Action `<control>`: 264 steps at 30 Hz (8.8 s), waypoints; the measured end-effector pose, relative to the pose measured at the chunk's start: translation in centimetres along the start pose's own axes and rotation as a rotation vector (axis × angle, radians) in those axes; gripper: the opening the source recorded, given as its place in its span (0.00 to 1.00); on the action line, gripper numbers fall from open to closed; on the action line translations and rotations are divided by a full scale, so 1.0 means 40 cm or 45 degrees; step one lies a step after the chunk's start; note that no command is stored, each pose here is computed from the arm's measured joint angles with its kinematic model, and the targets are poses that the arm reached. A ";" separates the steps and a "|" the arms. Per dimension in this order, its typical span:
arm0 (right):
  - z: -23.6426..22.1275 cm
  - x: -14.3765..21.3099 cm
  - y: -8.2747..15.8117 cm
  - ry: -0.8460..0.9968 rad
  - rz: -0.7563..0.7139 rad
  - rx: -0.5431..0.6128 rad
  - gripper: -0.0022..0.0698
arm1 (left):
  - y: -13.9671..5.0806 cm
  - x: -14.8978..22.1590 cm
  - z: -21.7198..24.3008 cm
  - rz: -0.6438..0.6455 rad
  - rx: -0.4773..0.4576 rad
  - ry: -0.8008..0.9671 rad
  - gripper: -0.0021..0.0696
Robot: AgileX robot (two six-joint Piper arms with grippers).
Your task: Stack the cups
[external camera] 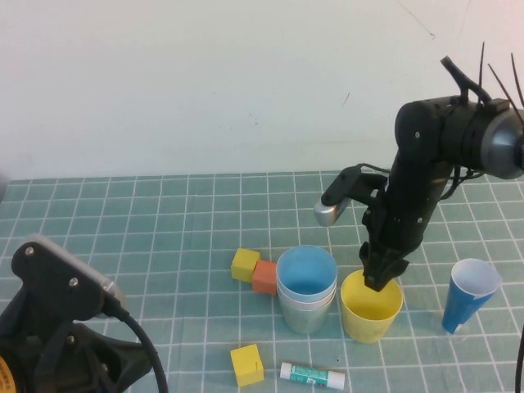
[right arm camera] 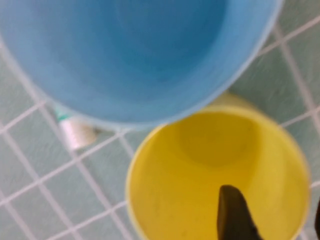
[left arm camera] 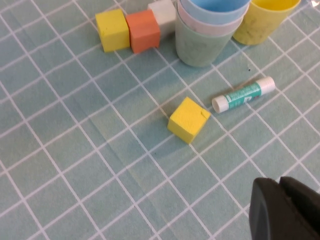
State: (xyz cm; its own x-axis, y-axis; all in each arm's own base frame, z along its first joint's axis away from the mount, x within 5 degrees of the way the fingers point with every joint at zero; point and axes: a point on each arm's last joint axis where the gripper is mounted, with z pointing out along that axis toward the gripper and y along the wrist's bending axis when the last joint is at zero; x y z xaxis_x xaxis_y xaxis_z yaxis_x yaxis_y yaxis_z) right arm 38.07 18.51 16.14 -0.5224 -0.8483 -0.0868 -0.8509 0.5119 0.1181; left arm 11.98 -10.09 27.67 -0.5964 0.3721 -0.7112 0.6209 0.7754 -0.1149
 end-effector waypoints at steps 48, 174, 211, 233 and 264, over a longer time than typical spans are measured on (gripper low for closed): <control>-0.216 -0.092 0.138 -0.268 -0.047 0.108 0.05 | 0.008 0.083 0.049 -0.036 0.006 0.086 0.03; -0.039 0.824 0.463 -1.304 0.839 1.112 0.03 | 0.066 0.159 -0.214 -0.081 -0.404 -0.546 0.03; -0.038 0.824 0.463 -1.303 0.842 1.109 0.03 | 0.073 0.276 -0.155 -0.034 -0.659 -0.775 0.03; -0.038 0.824 0.463 -1.301 0.843 1.107 0.03 | 0.124 0.374 -0.045 -0.499 -0.847 -0.711 0.03; -0.038 0.824 0.463 -1.301 0.843 1.107 0.03 | 0.124 0.374 -0.045 -0.502 -0.846 -0.714 0.03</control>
State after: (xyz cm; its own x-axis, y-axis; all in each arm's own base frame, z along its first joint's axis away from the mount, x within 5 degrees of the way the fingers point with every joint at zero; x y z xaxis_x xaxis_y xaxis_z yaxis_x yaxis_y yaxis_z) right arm 5.18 -0.17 16.96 -0.3167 -0.1659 -0.9339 -0.0249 0.9857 -0.1666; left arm 5.23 0.25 17.73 -0.2634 -0.1428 -0.9540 -0.0915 0.9882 -0.1226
